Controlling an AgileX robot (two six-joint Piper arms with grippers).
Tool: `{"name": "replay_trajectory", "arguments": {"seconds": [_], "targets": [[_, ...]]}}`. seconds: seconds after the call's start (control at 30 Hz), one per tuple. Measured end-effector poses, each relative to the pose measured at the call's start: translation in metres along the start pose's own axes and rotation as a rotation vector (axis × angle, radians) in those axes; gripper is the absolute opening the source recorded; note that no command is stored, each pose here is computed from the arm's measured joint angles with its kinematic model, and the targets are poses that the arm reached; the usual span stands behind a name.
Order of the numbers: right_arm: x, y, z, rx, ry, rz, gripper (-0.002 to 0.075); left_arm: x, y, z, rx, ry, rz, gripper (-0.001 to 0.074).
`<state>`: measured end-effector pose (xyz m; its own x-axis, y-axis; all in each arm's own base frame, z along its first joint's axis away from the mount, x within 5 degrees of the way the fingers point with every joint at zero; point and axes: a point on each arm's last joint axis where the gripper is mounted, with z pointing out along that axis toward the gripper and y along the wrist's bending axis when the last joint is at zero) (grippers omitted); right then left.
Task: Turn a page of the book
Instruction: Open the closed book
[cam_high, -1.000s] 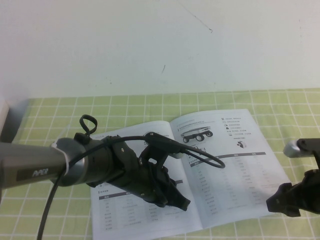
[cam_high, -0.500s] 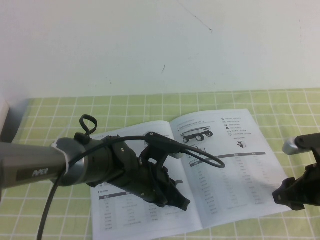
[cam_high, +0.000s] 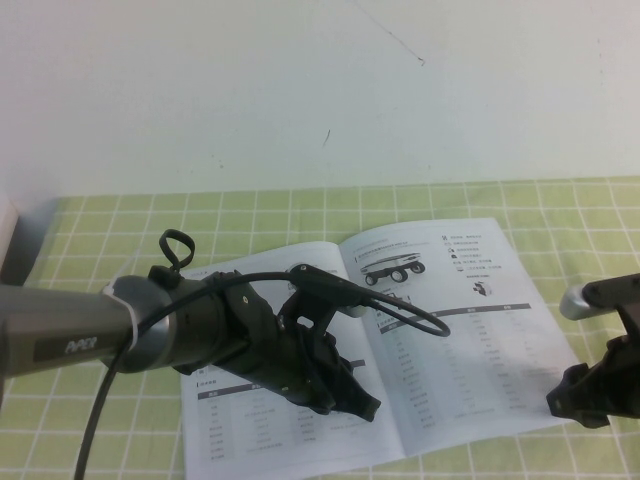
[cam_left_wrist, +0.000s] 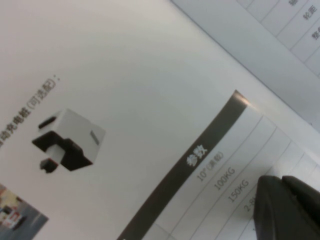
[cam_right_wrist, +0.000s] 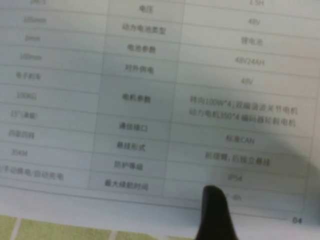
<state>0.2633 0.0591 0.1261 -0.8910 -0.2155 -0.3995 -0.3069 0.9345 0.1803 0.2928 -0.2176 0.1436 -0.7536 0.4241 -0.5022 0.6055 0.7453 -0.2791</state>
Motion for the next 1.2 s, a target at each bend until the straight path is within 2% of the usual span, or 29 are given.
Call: {"name": "replay_trajectory", "arguments": {"seconds": [0.4, 0.57, 1.03, 1.2], "targets": [[-0.002, 0.001, 0.0, -0.014, -0.001, 0.022, 0.0437, 0.0, 0.0, 0.0, -0.001, -0.001, 0.0, -0.0004], [-0.002, 0.002, 0.001, -0.025, -0.004, 0.044, 0.0413, 0.0, 0.0, 0.0, -0.001, -0.001, 0.0, -0.0004], [-0.007, 0.017, 0.002, -0.195, -0.059, 0.029, 0.0399, 0.0, 0.0, 0.0, -0.001, -0.001, 0.0, -0.0004], [-0.008, 0.017, 0.004, -0.212, -0.077, 0.018, 0.0392, 0.0, 0.0, 0.0, -0.001, -0.001, 0.0, -0.0004]]}}
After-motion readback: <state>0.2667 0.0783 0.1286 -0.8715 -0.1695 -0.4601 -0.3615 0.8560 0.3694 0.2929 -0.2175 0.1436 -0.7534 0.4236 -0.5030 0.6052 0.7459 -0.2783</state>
